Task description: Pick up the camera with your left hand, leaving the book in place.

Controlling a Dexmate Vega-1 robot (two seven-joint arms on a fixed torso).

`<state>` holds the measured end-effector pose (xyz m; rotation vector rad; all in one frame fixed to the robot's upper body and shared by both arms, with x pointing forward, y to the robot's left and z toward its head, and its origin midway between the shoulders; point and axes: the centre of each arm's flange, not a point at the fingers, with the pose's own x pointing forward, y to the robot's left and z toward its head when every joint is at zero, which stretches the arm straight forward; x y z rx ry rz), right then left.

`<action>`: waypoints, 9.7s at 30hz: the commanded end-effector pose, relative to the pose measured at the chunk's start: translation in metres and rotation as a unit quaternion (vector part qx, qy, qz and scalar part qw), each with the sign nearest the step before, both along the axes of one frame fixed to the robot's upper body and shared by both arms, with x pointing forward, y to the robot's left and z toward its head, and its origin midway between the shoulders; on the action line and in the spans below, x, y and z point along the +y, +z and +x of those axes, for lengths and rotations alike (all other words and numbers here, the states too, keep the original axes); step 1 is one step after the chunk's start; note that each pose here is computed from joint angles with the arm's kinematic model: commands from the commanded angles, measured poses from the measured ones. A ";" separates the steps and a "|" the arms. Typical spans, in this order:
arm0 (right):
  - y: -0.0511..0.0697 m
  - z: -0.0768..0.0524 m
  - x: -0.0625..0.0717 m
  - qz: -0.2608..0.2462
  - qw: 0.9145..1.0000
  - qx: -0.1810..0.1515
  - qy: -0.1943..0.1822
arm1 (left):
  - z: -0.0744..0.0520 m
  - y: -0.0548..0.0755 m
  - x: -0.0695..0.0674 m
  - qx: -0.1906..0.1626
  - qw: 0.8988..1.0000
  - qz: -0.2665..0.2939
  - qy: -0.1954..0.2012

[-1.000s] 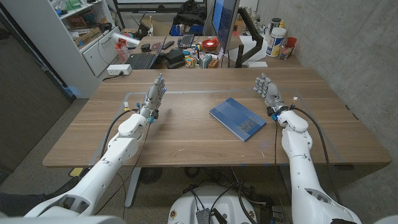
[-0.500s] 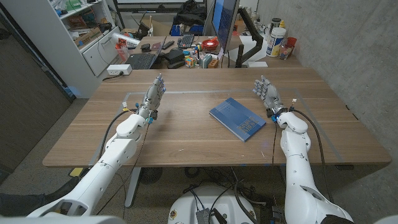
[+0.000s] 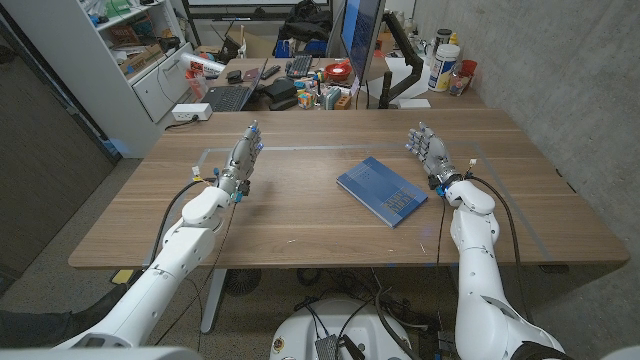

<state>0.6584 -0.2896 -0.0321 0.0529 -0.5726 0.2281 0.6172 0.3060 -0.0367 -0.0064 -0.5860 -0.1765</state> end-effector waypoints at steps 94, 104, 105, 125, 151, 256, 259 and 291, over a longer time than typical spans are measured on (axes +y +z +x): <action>0.011 0.012 0.012 -0.037 0.999 0.008 -0.001 | -0.101 0.013 0.066 -0.062 0.979 0.159 0.115; 0.009 0.013 0.009 -0.034 0.999 0.009 -0.003 | -0.111 0.015 0.070 -0.056 0.975 0.176 0.126; 0.009 0.013 0.009 -0.034 0.999 0.009 -0.002 | -0.112 0.015 0.070 -0.056 0.974 0.177 0.127; 0.007 0.015 0.004 -0.035 0.999 0.009 0.001 | -0.143 0.012 0.069 -0.070 0.958 0.211 0.183; 0.007 0.022 0.010 -0.044 0.999 0.013 0.016 | -0.186 -0.006 0.074 -0.070 0.922 0.255 0.284; 0.016 0.030 0.021 -0.056 0.998 0.014 0.019 | -0.233 -0.002 0.075 -0.019 0.689 0.501 0.523; 0.016 0.031 0.022 -0.056 0.998 0.014 0.019 | -0.234 -0.003 0.075 -0.016 0.684 0.505 0.526; 0.016 0.033 0.024 -0.056 0.998 0.016 0.018 | -0.224 -0.010 0.076 0.022 0.661 0.532 0.529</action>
